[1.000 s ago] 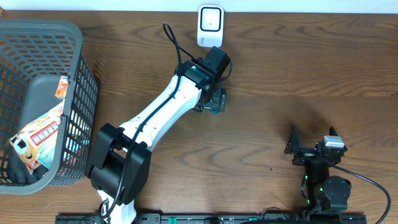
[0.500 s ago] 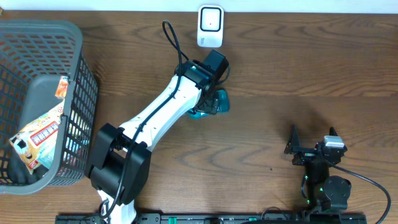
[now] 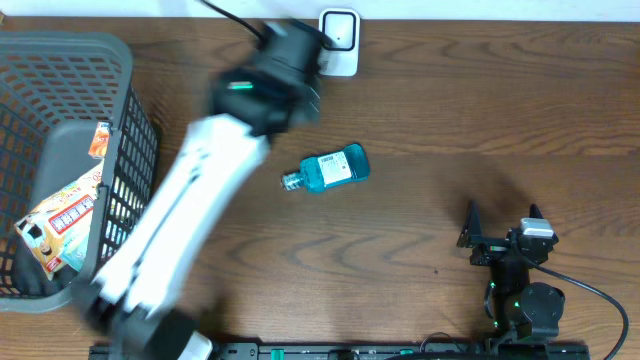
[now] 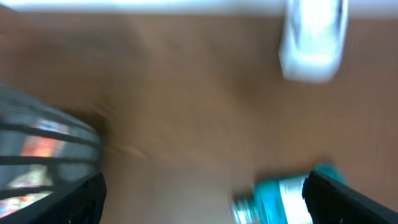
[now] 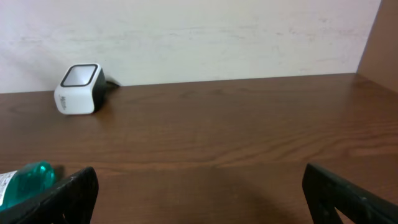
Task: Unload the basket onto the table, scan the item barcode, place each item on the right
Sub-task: 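Place the mouthwash bottle on the table center and release, then reach the left gripper into the basket and grasp the red snack bar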
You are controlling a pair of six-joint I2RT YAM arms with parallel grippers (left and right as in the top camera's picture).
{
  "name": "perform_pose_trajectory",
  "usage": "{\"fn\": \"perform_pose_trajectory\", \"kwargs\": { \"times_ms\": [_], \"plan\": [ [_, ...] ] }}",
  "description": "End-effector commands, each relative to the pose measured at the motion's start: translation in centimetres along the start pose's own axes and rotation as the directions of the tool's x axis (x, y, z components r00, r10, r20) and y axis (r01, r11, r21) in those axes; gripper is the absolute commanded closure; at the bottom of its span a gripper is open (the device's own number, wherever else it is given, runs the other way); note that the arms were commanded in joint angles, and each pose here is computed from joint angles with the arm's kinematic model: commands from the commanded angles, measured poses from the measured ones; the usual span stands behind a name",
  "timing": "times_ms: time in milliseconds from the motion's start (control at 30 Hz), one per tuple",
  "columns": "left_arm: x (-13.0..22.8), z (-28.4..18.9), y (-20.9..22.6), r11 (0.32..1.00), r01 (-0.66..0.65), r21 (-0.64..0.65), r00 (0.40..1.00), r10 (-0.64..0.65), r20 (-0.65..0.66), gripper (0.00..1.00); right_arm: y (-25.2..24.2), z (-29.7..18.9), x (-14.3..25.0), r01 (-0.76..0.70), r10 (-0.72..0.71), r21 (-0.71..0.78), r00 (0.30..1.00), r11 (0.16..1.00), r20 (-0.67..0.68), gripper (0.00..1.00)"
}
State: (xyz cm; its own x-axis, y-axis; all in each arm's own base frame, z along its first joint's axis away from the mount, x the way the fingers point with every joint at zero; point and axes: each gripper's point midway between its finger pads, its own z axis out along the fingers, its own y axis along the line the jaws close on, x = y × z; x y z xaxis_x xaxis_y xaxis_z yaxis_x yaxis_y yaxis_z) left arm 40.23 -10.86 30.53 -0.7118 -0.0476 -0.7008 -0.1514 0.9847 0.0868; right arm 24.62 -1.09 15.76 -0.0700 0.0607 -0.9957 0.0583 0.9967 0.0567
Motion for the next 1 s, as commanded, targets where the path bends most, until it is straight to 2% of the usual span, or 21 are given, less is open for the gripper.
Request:
{"fn": "perform_pose_trajectory", "kwargs": {
  "times_ms": [0, 67, 133, 200, 300, 433, 567, 667, 767, 967],
  "plan": [
    [-4.0, -4.9, 9.7, 0.945, 0.297, -0.134, 0.943, -0.269, 0.194, 0.02, 0.2, 0.0, 0.1, 0.006, -0.006, -0.008, 1.000, 1.000, 0.001, 0.01],
    [-3.5, -6.1, 15.1, 0.855, 0.483, -0.187, 0.867, -0.438, 0.237, 0.02, 0.2, 0.0, 0.1, 0.006, -0.006, -0.008, 1.000, 1.000, 0.001, 0.01],
    [-1.4, -6.8, 20.6, 0.708, 0.655, -0.264, 0.755, -0.600, 0.263, 0.02, 0.2, 0.0, 0.1, 0.006, -0.006, -0.008, 1.000, 1.000, 0.001, 0.01],
    [1.6, -6.9, 24.6, 0.561, 0.754, -0.343, 0.649, -0.718, 0.251, 0.02, 0.2, 0.0, 0.1, 0.006, -0.006, -0.008, 1.000, 1.000, 0.001, 0.01],
    [6.5, -6.0, 28.1, 0.381, 0.809, -0.447, 0.500, -0.847, 0.183, 0.02, 0.2, 0.0, 0.1, 0.006, -0.006, -0.008, 1.000, 1.000, 0.000, 0.01],
    [12.5, -4.3, 30.2, 0.170, 0.811, -0.560, 0.284, -0.951, 0.122, 0.02, 0.2, 0.0, 0.1, 0.006, -0.006, -0.008, 1.000, 1.000, 0.001, 0.01],
    [17.9, -1.9, 30.8, 0.073, 0.762, -0.643, 0.147, -0.987, 0.063, 0.02, 0.2, 0.0, 0.1, 0.006, -0.006, -0.008, 1.000, 1.000, 0.001, 0.01],
    [22.0, -0.6, 30.6, 0.042, 0.699, -0.713, 0.098, -0.994, 0.038, 0.02, 0.2, 0.0, 0.1, 0.006, -0.006, -0.008, 1.000, 1.000, 0.001, 0.01],
    [25.5, 0.7, 29.9, 0.035, 0.647, -0.762, 0.066, -0.998, 0.011, 0.02, 0.2, 0.0, 0.1, 0.006, -0.006, -0.008, 1.000, 1.000, 0.001, 0.01],
    [30.1, 3.5, 28.8, 0.041, 0.615, -0.788, 0.052, -0.999, -0.011, 0.02, 0.2, 0.0, 0.1, 0.006, -0.006, -0.008, 1.000, 1.000, 0.001, 0.01]
  ]
}}
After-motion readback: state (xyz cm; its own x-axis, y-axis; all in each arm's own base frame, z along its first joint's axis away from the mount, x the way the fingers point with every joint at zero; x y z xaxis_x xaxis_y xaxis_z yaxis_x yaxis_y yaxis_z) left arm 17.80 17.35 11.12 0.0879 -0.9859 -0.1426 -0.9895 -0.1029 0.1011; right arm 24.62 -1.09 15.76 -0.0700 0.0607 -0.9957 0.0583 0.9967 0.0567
